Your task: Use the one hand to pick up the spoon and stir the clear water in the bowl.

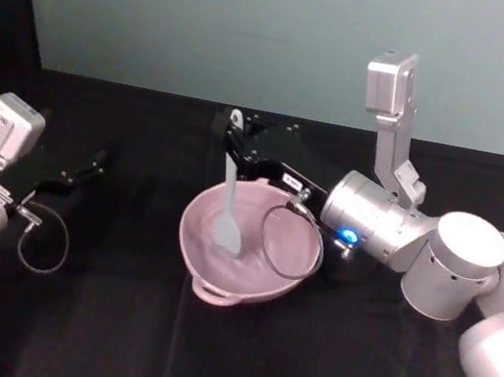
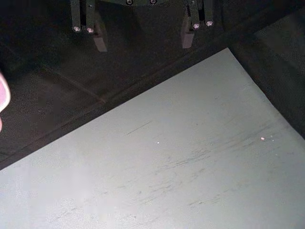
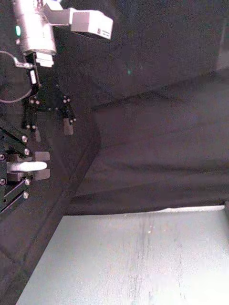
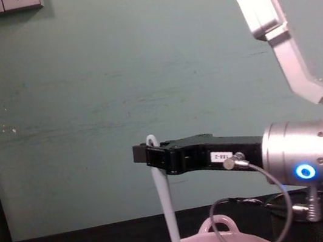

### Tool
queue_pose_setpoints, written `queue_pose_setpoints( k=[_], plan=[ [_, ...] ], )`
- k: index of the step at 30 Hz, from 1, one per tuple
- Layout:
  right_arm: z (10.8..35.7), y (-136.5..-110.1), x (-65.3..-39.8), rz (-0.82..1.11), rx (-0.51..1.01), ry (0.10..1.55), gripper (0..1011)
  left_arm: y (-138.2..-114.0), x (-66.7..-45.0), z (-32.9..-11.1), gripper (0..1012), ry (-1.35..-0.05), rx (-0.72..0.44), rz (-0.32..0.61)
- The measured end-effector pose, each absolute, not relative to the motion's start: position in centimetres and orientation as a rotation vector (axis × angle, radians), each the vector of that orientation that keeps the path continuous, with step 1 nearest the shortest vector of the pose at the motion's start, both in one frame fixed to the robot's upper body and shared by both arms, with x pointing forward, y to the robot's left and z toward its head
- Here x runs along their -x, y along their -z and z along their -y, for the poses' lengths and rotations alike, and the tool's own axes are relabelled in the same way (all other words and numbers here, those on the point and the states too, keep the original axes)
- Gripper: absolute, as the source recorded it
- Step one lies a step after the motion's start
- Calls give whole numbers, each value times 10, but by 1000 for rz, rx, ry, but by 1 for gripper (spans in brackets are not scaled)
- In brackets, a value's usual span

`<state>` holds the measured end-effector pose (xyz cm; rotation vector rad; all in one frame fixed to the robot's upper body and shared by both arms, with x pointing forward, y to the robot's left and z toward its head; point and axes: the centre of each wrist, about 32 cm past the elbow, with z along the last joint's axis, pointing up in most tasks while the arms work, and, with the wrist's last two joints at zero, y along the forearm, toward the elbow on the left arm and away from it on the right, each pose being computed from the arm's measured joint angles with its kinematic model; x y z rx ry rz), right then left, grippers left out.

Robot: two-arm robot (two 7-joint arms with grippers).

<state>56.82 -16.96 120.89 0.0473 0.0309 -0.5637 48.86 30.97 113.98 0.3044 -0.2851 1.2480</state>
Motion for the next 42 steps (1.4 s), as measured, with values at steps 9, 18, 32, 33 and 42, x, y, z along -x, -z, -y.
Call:
queue_pose_setpoints(
  k=[9, 18, 32, 33, 42],
  plan=[
    [155, -1207, -587, -45, -79, 558, 107, -1140, -489, -310, 1011, -1248, -305, 285],
    [163, -1207, -603, -51, -90, 614, 106, -1140, -489, -310, 1011, -1248, -304, 285],
    [198, -1205, -584, -52, -98, 699, 107, -1140, -489, -310, 1011, -1248, -305, 285],
    [199, -1205, -582, -52, -98, 700, 107, -1140, -489, -310, 1011, -1248, -304, 285],
    [199, -1204, -558, -56, -107, 686, 107, -1140, -489, -310, 1011, -1248, -304, 285]
  ],
)
